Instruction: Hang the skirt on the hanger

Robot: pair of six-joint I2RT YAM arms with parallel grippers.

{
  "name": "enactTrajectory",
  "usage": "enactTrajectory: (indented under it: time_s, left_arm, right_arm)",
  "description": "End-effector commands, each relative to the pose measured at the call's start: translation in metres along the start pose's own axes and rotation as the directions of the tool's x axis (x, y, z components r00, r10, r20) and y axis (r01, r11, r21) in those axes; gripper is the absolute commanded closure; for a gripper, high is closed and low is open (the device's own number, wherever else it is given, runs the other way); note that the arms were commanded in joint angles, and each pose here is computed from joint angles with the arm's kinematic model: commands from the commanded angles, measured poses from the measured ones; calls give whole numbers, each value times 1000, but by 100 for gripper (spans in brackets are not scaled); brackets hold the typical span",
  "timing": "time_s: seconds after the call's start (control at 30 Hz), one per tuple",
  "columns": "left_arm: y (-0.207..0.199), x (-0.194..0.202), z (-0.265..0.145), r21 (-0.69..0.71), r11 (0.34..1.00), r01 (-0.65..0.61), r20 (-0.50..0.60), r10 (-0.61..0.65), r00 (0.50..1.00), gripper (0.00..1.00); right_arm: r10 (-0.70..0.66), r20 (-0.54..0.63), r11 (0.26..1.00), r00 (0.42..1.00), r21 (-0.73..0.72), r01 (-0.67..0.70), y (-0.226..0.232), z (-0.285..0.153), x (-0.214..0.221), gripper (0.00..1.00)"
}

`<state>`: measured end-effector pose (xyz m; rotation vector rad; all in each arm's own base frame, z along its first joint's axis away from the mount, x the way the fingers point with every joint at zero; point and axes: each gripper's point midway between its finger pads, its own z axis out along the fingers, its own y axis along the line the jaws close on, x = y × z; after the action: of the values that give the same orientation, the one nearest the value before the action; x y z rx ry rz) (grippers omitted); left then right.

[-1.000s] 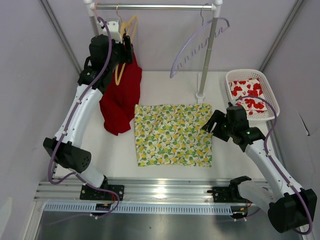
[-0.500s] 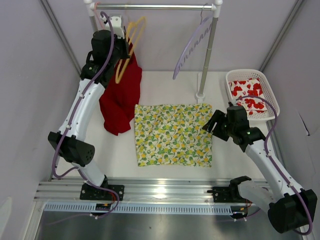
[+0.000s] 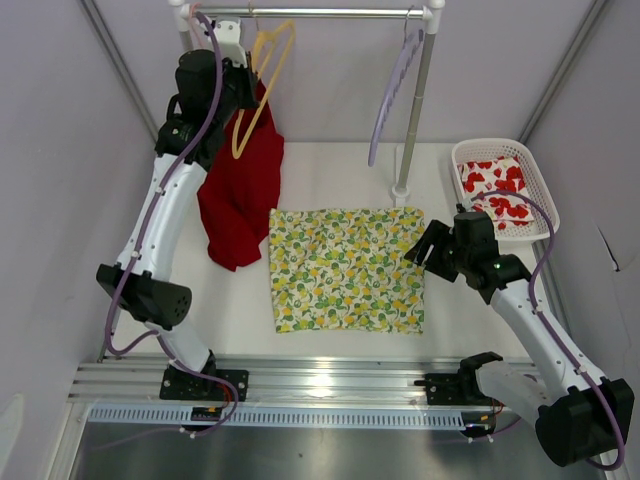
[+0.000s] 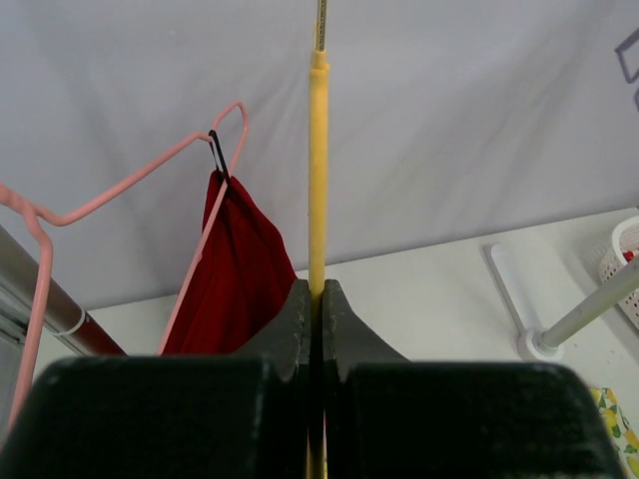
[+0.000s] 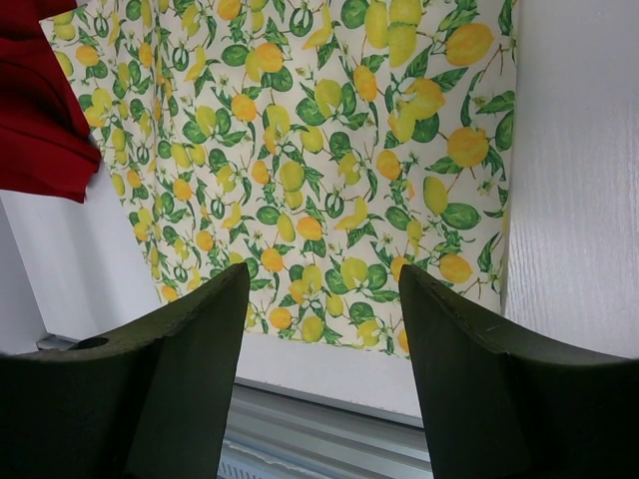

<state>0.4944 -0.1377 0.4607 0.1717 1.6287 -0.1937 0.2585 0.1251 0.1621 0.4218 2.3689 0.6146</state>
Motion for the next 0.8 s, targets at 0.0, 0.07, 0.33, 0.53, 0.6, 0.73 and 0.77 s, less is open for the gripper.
enactTrajectory:
  time_s: [0.0,0.07,0.33,0.53,0.6,0.73,0.77]
  left_arm:
    - [-2,-49,-19,26,1000,-14,126,10,992,100]
    - [-2,-42,-21,29,999,-14,105,11,994,100]
    - [-4,-31,-42,45,999,-15,96,10,995,100]
    - [-10,-23,-62,89,996,-21,105,11,994,100]
    - [-14,-25,-69,110,994,-27,116,14,993,100]
    - [-19,-28,-84,145,989,-34,133,14,991,100]
    - [-21,-24,-86,155,987,-33,115,15,993,100]
  right_arm:
    - [-26,39,999,999,-41,28,10,-3,-12,33]
    - [-27,38,999,999,-41,29,11,-4,-12,33]
    - [-34,41,999,999,-40,35,11,-6,-13,33]
    - [-35,41,999,999,-32,36,8,-7,-11,33]
    - [-37,39,999,999,-25,38,6,-8,-10,33]
    - [-44,44,999,998,-16,45,4,-9,-10,33]
    - [-47,44,999,998,-16,48,4,-9,-11,33]
